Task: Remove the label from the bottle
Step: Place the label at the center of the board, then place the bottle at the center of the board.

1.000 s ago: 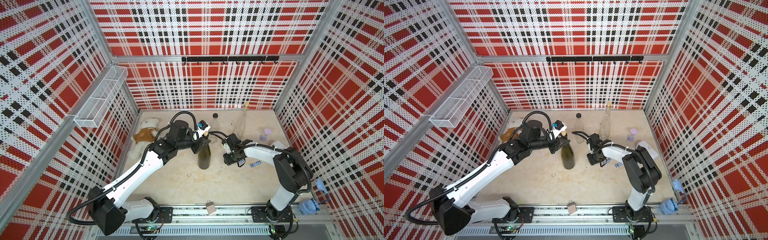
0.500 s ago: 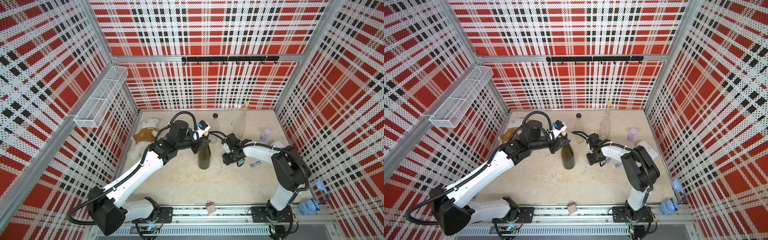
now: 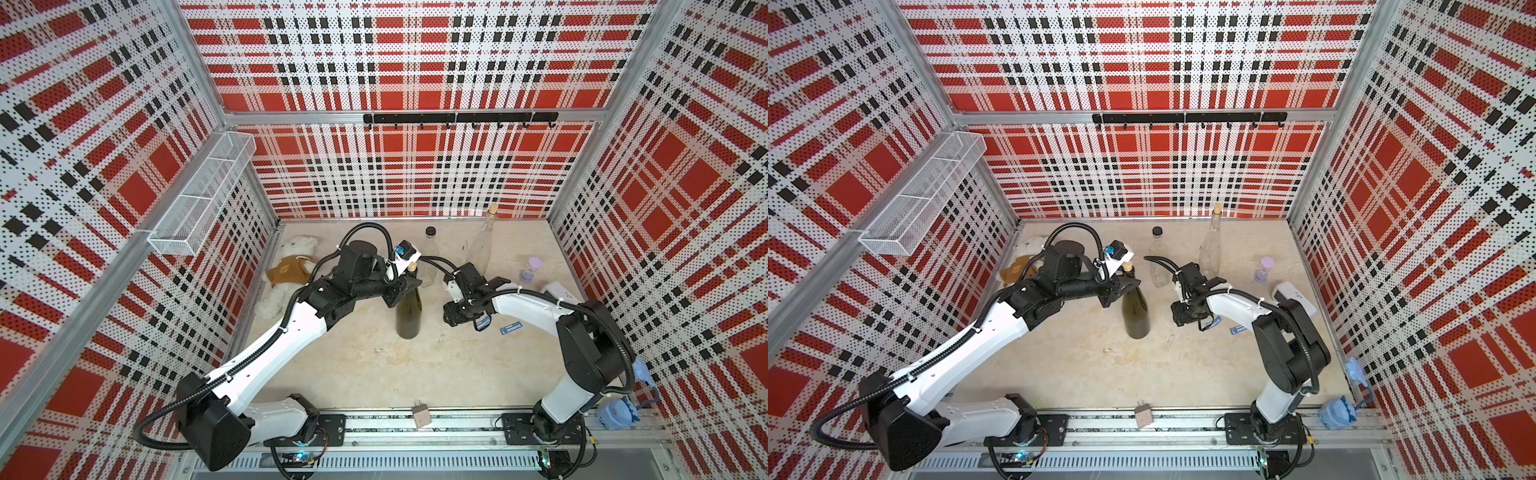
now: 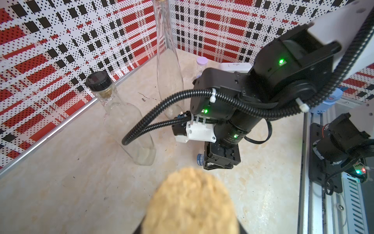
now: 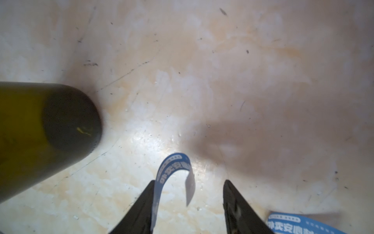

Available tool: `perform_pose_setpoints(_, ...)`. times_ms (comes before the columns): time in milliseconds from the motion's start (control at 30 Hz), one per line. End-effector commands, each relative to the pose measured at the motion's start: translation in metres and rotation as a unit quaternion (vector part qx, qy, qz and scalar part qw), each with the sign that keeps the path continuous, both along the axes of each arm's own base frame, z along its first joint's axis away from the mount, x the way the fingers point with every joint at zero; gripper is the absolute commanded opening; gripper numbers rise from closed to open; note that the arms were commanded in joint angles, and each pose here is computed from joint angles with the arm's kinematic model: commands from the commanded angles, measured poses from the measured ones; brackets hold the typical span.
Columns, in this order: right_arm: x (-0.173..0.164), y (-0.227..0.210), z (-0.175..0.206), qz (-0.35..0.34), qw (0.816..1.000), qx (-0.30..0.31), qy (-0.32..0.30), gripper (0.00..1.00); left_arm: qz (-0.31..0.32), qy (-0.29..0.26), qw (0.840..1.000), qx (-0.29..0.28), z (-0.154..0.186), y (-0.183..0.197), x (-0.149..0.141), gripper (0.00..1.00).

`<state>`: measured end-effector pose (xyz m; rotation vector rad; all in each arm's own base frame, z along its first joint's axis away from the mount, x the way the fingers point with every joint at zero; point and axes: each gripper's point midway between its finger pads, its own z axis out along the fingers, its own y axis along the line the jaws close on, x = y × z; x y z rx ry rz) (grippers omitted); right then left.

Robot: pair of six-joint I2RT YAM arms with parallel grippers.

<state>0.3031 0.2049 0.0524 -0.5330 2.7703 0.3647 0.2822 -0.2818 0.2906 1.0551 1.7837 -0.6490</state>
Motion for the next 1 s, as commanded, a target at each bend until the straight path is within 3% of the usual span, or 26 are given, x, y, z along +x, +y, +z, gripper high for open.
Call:
perform_pose_setpoints(0, -0.004, 0.001, 0.012, -0.009, 0.999, 0.038, 0.004, 0.59, 0.002, -0.013, 1.0, -0.009, 0.006, 0.002, 0.002, 0.0)
perform_pose_setpoints(233, -0.006, -0.001, 0.02, -0.013, 0.997, 0.073, -0.008, 0.59, 0.011, -0.011, 1.0, -0.008, 0.003, 0.003, 0.004, 0.0)
perform_pose_setpoints(633, -0.006, -0.009, 0.022, -0.028, 0.996, 0.084, -0.02, 0.59, 0.108, -0.061, 0.992, 0.017, 0.015, 0.023, 0.029, 0.0)
perform_pose_setpoints(967, -0.008, -0.007, 0.02, -0.025, 0.995, 0.092, -0.019, 0.58, 0.189, -0.109, 0.976, -0.004, 0.037, 0.051, 0.082, 0.0)
